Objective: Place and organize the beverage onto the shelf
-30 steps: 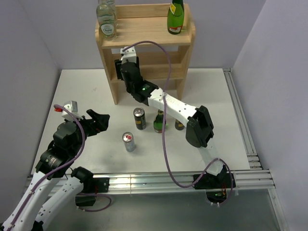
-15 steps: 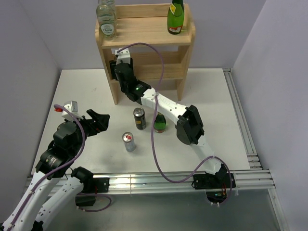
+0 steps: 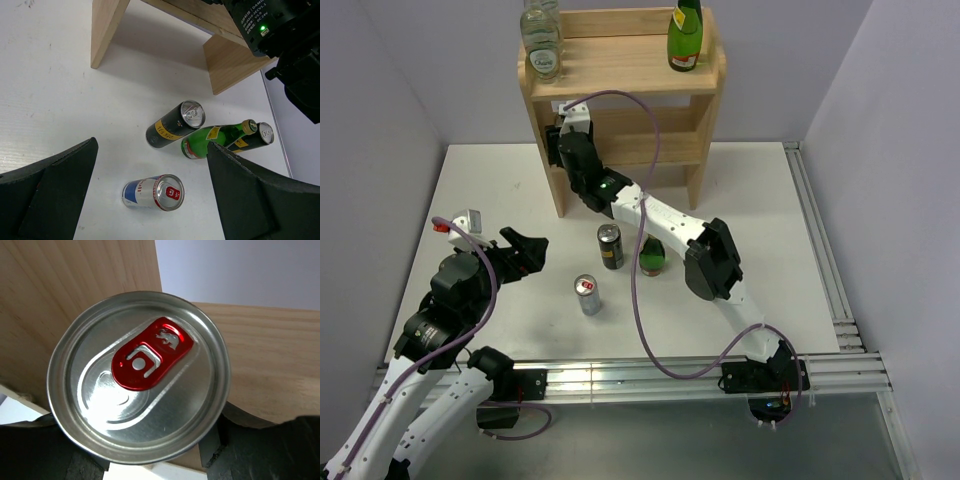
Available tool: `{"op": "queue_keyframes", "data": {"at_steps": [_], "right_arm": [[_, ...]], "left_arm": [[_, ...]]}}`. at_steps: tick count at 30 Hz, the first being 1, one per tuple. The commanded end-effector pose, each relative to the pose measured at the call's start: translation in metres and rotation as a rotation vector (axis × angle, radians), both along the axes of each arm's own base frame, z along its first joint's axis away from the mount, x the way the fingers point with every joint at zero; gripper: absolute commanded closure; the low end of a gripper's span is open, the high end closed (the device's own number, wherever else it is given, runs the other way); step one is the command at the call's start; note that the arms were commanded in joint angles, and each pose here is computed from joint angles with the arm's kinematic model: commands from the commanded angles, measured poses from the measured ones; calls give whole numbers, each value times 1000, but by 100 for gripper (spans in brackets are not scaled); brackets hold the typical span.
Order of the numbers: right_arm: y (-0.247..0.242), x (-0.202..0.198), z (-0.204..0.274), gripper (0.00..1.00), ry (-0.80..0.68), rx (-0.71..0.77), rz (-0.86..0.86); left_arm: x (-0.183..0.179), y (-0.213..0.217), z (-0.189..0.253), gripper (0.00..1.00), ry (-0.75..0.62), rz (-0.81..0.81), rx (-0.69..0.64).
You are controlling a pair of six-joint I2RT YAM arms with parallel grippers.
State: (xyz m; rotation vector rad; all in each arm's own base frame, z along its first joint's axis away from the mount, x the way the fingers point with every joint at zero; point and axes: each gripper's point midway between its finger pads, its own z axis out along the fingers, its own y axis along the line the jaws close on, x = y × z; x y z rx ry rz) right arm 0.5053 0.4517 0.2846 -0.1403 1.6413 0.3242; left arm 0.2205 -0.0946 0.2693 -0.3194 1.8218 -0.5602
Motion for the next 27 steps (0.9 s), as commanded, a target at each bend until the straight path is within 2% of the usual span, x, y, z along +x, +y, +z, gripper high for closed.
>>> {"op": "queue_keyframes", "data": {"at_steps": [1, 2, 3, 4, 19, 23, 27], "right_arm": [[4, 10, 13, 42, -51, 56, -2], [3, 10, 11, 21, -48, 56, -7], [2, 11, 9, 6, -46, 54, -15], [3, 11, 7, 0, -43, 52, -15], [-8, -10, -5, 0, 2, 51, 0], [-5, -23, -19, 0, 32, 29, 46], [-6, -39, -13, 0, 22, 32, 88]], "left_arm": [[1, -3, 11, 2, -38, -16, -9], [1, -2, 10, 2, -36, -15, -8], [1, -3, 11, 2, -37, -15, -8], [1, -3, 10, 2, -36, -16, -8], [1, -1, 11, 2, -38, -5, -8], [1, 0, 10, 2, -35, -2, -6], [1, 1, 11, 2, -38, 4, -6]]}}
